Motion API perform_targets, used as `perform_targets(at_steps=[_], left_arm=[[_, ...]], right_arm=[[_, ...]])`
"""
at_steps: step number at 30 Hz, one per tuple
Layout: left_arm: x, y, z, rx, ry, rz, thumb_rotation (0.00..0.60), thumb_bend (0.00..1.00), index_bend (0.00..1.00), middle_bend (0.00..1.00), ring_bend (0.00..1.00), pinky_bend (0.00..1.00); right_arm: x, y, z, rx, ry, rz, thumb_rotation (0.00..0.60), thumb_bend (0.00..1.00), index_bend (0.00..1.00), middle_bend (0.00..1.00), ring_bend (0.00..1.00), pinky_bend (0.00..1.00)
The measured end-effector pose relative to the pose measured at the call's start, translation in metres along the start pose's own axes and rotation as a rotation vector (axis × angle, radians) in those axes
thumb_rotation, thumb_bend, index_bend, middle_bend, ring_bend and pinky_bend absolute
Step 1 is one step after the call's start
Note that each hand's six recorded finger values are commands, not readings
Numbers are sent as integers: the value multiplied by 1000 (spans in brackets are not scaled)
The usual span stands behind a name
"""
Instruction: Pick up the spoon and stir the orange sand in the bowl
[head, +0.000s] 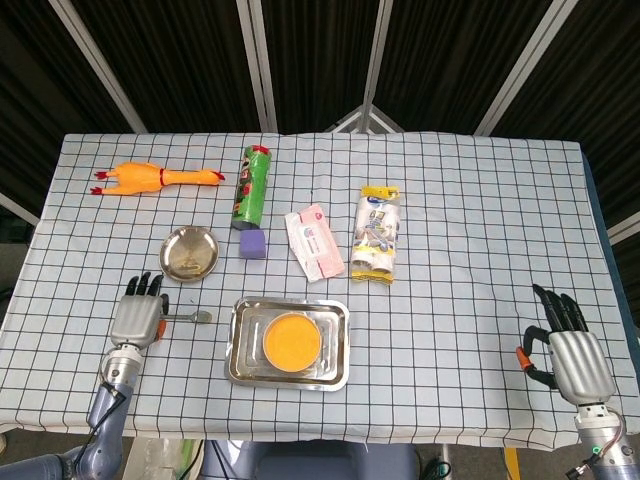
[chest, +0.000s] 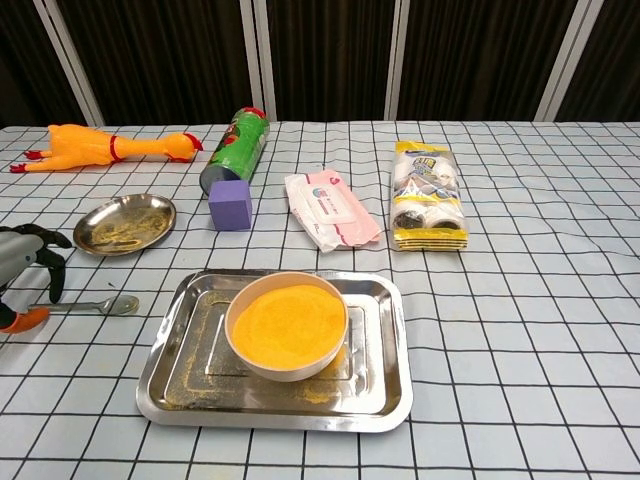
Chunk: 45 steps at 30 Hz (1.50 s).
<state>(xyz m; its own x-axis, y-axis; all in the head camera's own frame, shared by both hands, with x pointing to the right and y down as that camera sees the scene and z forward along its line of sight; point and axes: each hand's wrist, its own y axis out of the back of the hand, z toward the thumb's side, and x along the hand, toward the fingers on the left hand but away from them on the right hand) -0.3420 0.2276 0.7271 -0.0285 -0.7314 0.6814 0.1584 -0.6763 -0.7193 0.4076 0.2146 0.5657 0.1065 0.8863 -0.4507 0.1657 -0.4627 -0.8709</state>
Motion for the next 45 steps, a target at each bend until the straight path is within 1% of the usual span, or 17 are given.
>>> perform_targets(at_steps=[10, 18, 22, 28, 36, 41, 45], left_arm=[[0, -5, 1, -3, 3, -9, 600, 547, 469, 96, 37, 86], [-2, -8, 2, -14, -3, -11, 600, 575, 515, 136, 52, 86], [-5, -6, 5, -22, -28, 8, 600, 581, 525, 142, 54, 86], [-10, 9, 10, -34, -61, 51, 600, 582, 531, 142, 54, 86], [-15, 32, 16, -45, -87, 86, 600, 582, 530, 140, 54, 86], [-16, 46, 31, -21, -117, 97, 600, 582, 533, 142, 54, 86], [-17, 57, 53, 10, -154, 98, 600, 582, 528, 142, 54, 86]], right_arm=[[0, 0, 0, -5, -3, 3, 600, 428, 0, 0, 0, 0], [0, 0, 0, -10, -6, 5, 600, 427, 0, 0, 0, 0], [0, 0, 0, -11, -7, 4, 600, 428, 0, 0, 0, 0], [1, 1, 0, -12, -6, 1, 600, 428, 0, 0, 0, 0], [0, 2, -1, -17, -10, -2, 600, 428, 0, 0, 0, 0], [-1, 5, -1, -11, -3, -18, 600, 428, 0, 0, 0, 0], [-1, 6, -2, -12, -7, -28, 600, 427, 0, 0, 0, 0]])
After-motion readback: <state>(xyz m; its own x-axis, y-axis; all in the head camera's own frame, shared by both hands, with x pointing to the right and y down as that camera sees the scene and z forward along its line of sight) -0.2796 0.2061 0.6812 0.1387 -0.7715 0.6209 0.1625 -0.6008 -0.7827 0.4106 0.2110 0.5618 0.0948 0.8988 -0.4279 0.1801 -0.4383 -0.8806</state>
